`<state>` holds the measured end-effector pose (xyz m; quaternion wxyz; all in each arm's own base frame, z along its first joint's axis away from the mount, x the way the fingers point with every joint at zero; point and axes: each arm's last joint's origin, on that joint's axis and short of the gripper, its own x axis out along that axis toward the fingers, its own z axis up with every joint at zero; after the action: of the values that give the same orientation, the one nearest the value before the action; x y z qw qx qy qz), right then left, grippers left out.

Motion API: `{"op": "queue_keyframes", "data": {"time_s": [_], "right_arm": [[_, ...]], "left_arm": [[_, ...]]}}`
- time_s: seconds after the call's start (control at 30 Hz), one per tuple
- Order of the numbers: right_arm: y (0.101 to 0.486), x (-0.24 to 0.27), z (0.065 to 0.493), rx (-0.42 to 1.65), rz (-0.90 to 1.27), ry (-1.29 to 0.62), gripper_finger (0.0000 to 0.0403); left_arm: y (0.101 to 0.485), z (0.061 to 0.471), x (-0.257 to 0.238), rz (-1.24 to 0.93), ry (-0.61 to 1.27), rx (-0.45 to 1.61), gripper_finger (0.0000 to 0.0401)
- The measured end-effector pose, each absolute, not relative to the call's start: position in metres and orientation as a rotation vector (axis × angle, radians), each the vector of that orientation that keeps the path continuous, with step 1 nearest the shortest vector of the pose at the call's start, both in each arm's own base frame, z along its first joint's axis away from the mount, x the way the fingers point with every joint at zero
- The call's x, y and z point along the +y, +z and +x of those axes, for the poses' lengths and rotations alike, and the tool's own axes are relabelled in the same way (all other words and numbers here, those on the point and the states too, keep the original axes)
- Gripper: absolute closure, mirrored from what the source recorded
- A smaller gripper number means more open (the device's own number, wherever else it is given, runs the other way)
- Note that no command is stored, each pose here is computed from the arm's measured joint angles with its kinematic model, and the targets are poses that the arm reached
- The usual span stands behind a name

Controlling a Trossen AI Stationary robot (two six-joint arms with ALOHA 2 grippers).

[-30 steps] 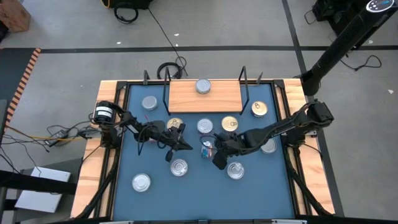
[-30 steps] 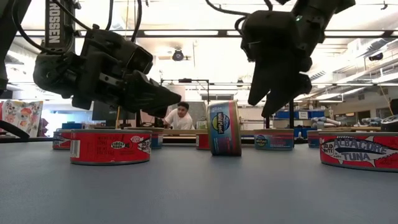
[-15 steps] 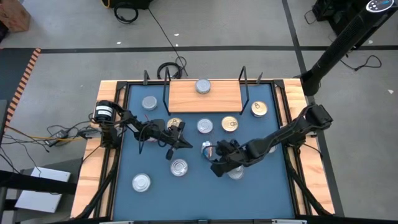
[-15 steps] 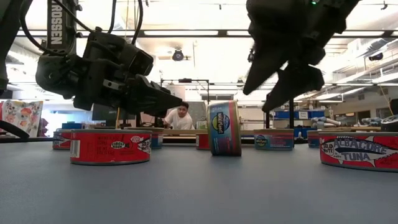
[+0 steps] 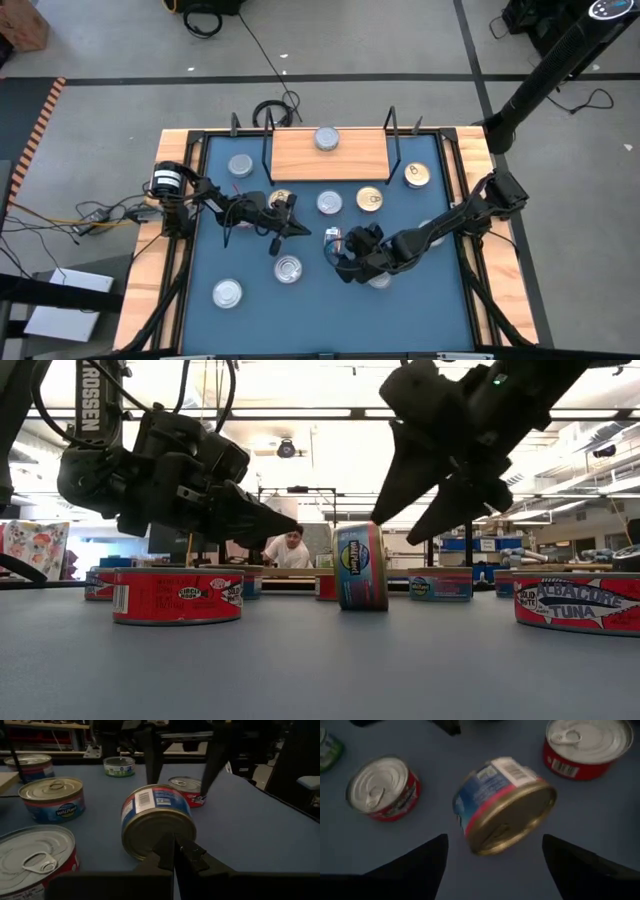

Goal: Stack canned seafood by type on shelf
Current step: Put the blue tuna can on the shelf

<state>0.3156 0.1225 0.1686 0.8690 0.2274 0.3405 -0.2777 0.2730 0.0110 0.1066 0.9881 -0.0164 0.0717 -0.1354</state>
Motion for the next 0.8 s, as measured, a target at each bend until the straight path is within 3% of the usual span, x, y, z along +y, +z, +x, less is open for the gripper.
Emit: {"op": "queue_keyframes", "data": {"time_s": [0.57, 0.8], "right_arm": [[0.162, 0.101, 0.302, 0.816, 0.390, -0.756, 0.0082], [0.169, 0.113, 0.318, 0.645, 0.483, -0.672, 0.0070]], "left_arm": [[0.106, 0.273, 0.008, -0.030, -0.244, 0.149, 0.0396], [0.106, 0.273, 0.008, -0.029, -0.244, 0.150, 0.0396]]}}
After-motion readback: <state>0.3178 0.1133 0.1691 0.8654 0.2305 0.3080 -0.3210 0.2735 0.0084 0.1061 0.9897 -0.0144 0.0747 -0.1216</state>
